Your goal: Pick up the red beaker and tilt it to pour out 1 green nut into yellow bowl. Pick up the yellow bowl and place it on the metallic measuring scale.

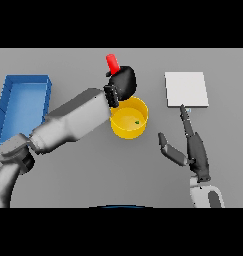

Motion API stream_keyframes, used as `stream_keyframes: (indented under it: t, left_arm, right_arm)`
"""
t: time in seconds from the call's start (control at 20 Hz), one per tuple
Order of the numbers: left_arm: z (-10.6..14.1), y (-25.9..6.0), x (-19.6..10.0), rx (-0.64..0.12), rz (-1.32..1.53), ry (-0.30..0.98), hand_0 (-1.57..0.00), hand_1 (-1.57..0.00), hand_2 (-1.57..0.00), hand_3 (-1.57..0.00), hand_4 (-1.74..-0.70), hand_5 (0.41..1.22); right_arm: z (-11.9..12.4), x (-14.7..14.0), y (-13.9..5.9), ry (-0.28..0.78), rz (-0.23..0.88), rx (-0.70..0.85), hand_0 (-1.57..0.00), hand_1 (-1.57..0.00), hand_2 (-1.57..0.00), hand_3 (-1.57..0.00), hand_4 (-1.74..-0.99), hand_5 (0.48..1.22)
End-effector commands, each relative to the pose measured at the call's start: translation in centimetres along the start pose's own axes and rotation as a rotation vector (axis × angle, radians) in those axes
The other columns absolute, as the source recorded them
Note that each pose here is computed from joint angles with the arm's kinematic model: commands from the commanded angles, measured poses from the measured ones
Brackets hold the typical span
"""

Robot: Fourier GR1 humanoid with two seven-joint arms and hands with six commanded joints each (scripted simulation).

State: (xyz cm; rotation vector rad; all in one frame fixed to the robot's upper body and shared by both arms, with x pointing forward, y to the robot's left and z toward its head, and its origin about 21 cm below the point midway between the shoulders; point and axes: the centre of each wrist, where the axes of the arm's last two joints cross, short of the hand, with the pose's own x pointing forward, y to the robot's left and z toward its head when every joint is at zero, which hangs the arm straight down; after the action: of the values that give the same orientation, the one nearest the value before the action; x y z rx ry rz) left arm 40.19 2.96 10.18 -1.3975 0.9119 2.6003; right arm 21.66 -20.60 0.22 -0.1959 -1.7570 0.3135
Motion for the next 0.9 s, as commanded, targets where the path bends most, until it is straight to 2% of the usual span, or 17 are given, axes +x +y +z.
stream_keyframes:
  t: [0.0,0.1,0.2,0.35,0.4,0.5,0.65,0.7,0.75,0.8,0.85]
  left_arm:
    - [-0.1,0.3,-0.2,-0.01,-0.045,-0.006,-1.57,-1.57,-1.57,-1.57,-1.73,1.221]
    - [-0.3,1.5,0.0,-0.04,-0.13,-0.028,-1.57,-1.57,-1.57,-1.57,-1.73,1.221]
    - [-0.4,2.2,0.0,-0.064,-0.182,-0.029,-1.57,-1.57,-1.57,-1.57,-1.73,1.221]
    - [-0.4,3.5,-0.9,-0.069,-0.209,-0.028,-1.57,-1.57,-1.57,-1.57,-1.73,1.221]
    - [-0.4,3.4,-1.7,-0.039,-0.204,-0.027,-1.57,-1.57,-1.57,-1.57,-1.73,1.221]
    - [-0.1,4.0,-4.2,-0.015,-0.169,0.011,-1.57,-1.57,-1.57,-1.57,-1.73,1.221]
    - [0.9,4.9,-8.5,-0.01,-0.099,0.088,-1.57,-1.57,-1.57,-1.57,-1.73,1.221]
    - [1.3,4.8,-10.2,-0.01,-0.051,0.135,-1.57,-1.57,-1.57,-1.26,-1.73,1.221]
    - [1.6,4.7,-11.4,-0.003,-0.021,0.167,-1.57,-1.57,-1.57,-1.02,-1.73,1.221]
    - [2.2,4.3,-12.9,0.02,0.043,0.178,-1.57,-1.57,-1.57,-1.13,-1.73,1.221]
    - [2.8,3.5,-14.6,0.01,0.115,0.202,-1.57,-1.57,-1.57,-1.22,-1.73,1.221]
  right_arm:
    - [0.1,0.3,0.2,-0.013,-0.007,0.0,0.0,0.0,0.0,0.0,-1.073,0.675]
    - [-0.6,0.4,-0.1,0.004,0.002,-0.011,0.0,0.0,0.0,0.0,-1.061,0.671]
    - [-0.1,0.5,-0.3,-0.011,-0.004,-0.006,0.0,0.0,0.0,0.0,-1.051,0.677]
    - [-0.2,0.3,-0.2,0.004,0.008,-0.011,0.0,0.0,0.0,0.0,-1.035,0.685]
    - [-0.3,0.5,-0.2,-0.006,0.009,-0.008,0.0,0.0,0.0,0.0,-1.027,0.686]
    - [-0.6,0.4,0.3,-0.002,-0.008,-0.001,0.0,0.0,0.0,0.0,-1.035,0.685]
    - [-0.4,0.3,-0.1,-0.014,0.032,-0.012,0.0,0.0,0.0,0.0,-1.023,0.682]
    - [-0.4,0.4,0.0,-0.007,0.029,-0.011,0.0,0.0,0.0,0.0,-1.024,0.681]
    - [-0.4,0.3,0.0,-0.003,0.024,-0.009,0.0,0.0,0.0,0.0,-1.028,0.68]
    - [-0.4,0.4,0.1,0.002,0.028,-0.008,0.0,0.0,0.0,0.0,-1.018,0.68]
    - [-0.3,0.3,0.1,0.01,0.007,-0.009,0.0,0.0,0.0,0.0,-1.009,0.676]
